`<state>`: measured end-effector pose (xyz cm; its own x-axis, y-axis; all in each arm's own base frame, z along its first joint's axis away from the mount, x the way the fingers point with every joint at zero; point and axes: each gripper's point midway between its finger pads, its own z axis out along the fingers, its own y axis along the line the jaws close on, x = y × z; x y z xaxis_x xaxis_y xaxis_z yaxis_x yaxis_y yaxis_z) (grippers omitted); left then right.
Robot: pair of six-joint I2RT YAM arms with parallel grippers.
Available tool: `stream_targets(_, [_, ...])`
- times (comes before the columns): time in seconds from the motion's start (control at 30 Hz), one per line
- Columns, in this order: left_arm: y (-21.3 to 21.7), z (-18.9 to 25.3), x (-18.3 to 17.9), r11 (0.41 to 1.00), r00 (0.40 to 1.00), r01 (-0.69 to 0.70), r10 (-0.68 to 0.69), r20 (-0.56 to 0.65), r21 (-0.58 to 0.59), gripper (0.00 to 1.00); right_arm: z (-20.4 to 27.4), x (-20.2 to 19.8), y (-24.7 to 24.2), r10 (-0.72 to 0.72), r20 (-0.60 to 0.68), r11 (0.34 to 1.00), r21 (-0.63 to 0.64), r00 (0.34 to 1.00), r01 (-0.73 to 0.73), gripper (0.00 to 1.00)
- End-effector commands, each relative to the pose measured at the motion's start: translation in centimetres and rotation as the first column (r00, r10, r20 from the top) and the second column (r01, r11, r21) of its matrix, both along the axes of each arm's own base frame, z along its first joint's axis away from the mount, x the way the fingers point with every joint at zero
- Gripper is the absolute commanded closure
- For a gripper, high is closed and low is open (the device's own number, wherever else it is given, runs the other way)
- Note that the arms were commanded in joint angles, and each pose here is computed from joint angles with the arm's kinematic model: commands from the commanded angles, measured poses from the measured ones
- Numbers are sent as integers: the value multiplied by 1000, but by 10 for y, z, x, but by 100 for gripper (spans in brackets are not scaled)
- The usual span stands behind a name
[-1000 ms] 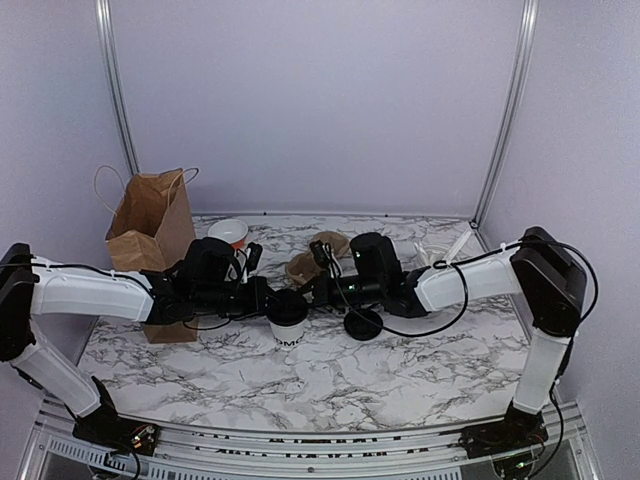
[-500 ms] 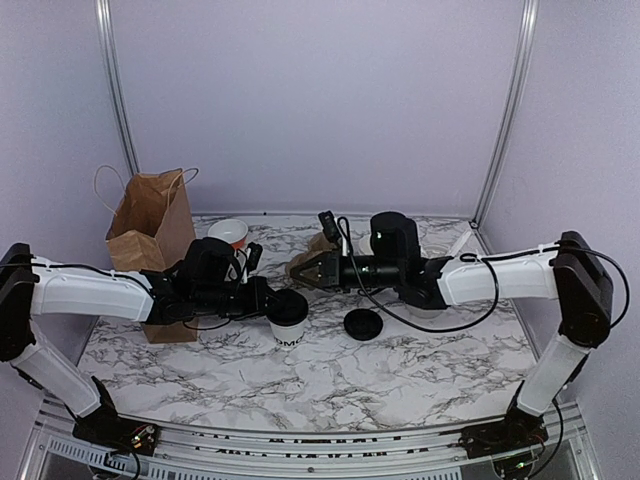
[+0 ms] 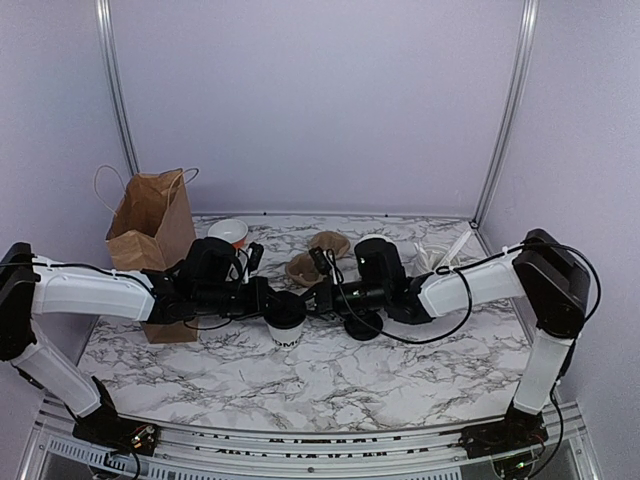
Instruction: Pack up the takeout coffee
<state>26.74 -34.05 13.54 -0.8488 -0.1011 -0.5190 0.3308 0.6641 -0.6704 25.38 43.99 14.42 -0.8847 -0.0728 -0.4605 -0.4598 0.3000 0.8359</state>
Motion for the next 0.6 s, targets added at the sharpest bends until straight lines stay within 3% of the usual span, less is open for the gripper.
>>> stream_targets(0.0, [9,-25,-8,996,998,8,-3,-59,88,100,19,5,-5,-25,50,998,-59,998,28,100])
stream_targets(0.23, [9,-18,-7,997,999,7,-3,-41,79,100,80,13,-1,-43,187,999,41,981,36,97])
stream_targets(0.57, [11,-22,-9,995,998,11,-6,-58,100,100,-51,5,-2,-17,-69,983,-181,997,5,100])
